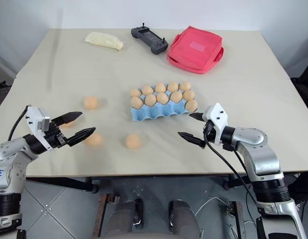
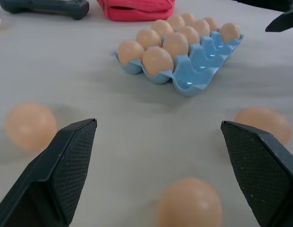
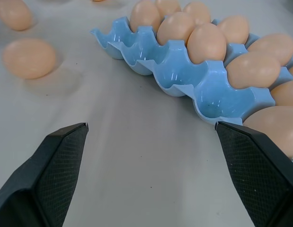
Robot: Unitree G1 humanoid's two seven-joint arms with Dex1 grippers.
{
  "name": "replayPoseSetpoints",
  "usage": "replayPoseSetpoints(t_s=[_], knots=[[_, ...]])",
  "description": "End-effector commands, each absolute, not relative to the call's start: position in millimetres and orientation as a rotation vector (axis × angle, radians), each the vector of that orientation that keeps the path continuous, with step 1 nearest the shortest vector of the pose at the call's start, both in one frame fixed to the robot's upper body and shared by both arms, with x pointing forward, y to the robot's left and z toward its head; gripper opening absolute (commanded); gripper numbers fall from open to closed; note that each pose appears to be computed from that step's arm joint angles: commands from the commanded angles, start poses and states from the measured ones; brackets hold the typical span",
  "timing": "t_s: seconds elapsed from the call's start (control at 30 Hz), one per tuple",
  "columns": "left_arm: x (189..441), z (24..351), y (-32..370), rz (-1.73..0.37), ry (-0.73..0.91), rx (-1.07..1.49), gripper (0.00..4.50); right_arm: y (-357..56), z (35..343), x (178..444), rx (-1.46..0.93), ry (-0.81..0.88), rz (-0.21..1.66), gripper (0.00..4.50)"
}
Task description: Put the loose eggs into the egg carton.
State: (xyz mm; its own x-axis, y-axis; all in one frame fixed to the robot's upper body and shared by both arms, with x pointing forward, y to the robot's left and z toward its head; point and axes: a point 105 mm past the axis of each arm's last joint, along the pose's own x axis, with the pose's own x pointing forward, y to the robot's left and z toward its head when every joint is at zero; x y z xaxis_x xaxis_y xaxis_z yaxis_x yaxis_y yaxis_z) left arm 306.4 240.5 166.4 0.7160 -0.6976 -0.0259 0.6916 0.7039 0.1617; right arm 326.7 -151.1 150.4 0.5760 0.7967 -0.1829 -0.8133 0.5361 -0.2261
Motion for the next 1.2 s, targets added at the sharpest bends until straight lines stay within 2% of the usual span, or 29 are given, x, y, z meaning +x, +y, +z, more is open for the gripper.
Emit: replayPoseSetpoints(t_s=[0.03,0.33,0.53,0.73,0.8,1.0,1.2], knots=[[307.8,173.5,238.4,-0.779,-0.069,0.192,4.48,-153.7,165.3,325.8,-0.332,-0.003,0.943,4.50],[311.3,184.9,240.1,-0.751,-0.075,0.204,4.48,-152.0,164.7,330.6,-0.331,-0.010,0.943,4.50],[312.7,208.8,244.6,-0.588,-0.083,0.226,4.48,-152.8,169.2,336.5,-0.299,-0.008,0.943,4.50],[283.8,220.0,220.7,-0.571,-0.085,0.183,4.48,-153.3,166.2,331.8,-0.331,0.027,1.034,4.50],[279.0,224.4,206.8,-0.522,-0.104,0.159,4.48,-147.4,171.0,326.3,-0.292,0.001,1.131,4.50],[271.4,207.3,167.6,-0.457,-0.016,0.103,4.48,-145.0,170.6,315.9,-0.314,0.007,1.319,4.50],[272.0,176.5,145.8,-0.385,0.140,0.063,4.48,-150.5,173.7,323.1,-0.322,0.003,1.352,4.50]])
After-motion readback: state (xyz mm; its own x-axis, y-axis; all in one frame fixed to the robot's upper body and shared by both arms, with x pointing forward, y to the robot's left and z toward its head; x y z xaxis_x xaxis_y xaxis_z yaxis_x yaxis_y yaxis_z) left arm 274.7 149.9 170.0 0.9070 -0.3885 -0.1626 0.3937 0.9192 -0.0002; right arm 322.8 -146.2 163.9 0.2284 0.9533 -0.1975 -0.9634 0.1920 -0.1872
